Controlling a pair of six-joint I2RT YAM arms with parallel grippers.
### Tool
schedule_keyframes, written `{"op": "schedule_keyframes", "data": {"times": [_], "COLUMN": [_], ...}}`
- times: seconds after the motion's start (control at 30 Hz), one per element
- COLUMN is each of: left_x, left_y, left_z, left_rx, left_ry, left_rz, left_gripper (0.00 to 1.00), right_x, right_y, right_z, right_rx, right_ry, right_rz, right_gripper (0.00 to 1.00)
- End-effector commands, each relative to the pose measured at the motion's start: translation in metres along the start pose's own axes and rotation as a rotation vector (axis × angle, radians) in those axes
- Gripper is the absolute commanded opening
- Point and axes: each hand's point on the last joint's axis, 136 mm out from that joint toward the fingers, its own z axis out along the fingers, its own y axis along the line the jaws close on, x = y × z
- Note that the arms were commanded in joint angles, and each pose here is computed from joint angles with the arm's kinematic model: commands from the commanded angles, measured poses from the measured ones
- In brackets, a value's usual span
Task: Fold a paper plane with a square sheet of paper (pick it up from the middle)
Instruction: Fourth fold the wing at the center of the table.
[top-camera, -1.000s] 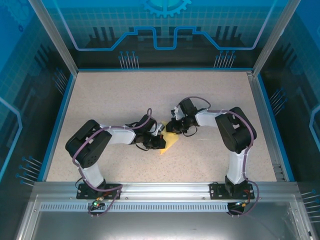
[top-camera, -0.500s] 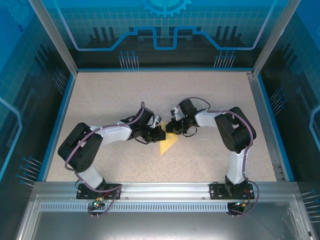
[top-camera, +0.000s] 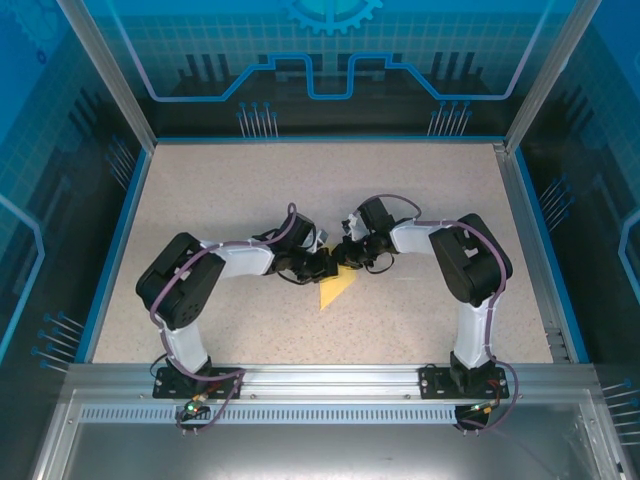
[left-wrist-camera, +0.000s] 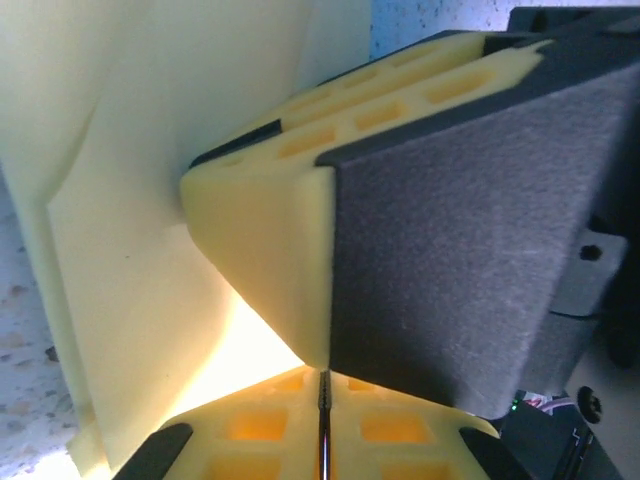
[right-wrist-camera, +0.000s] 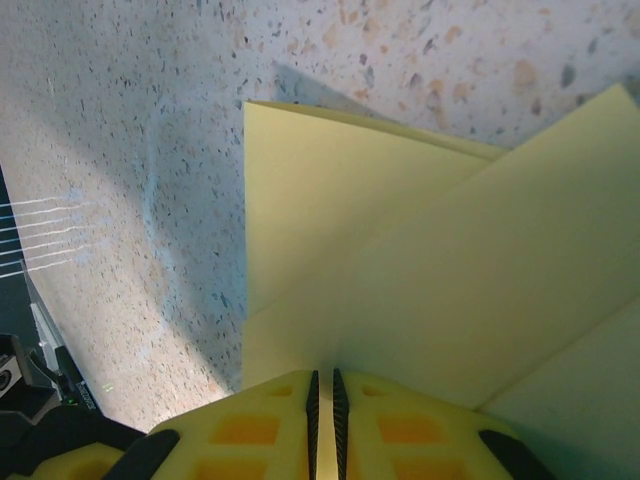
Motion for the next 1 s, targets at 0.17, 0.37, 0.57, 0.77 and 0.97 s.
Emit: {"op": "schedule_keyframes", "data": {"times": [0.17, 0.37, 0.57, 0.77, 0.97], "left_x": [0.001, 0.000, -0.005, -0.006, 0.012], "left_y": [0.018, 0.019, 0.019, 0.027, 0.050], "left_z": [0.013, 0.018, 0.011, 0.015, 0.013], "left_rx": [-0.085, -0.092, -0.101, -0.139, -0.210], "left_ry": [-0.011, -0.042, -0.086, -0.089, -0.052], "left_rz": [-0.031, -0.045, -0.033, -0.027, -0.062], "left_gripper": [0.00, 0.00, 0.01, 0.00, 0.00], "right_x": [0.019, 0.021, 0.022, 0.025, 0.027], "right_y": [-0.035, -0.034, -0.035, -0.038, -0.042], "right_z": [0.018, 0.018, 0.019, 0.020, 0.019], "right_rx": [0.106, 0.105, 0.107, 0.111, 0.130], "right_ry": [0.042, 0.048, 0.050, 0.056, 0.055], "right_rz": [0.050, 0.050, 0.052, 0.057, 0.059], "right_gripper": [0.16, 0.16, 0.16, 0.16, 0.16]}}
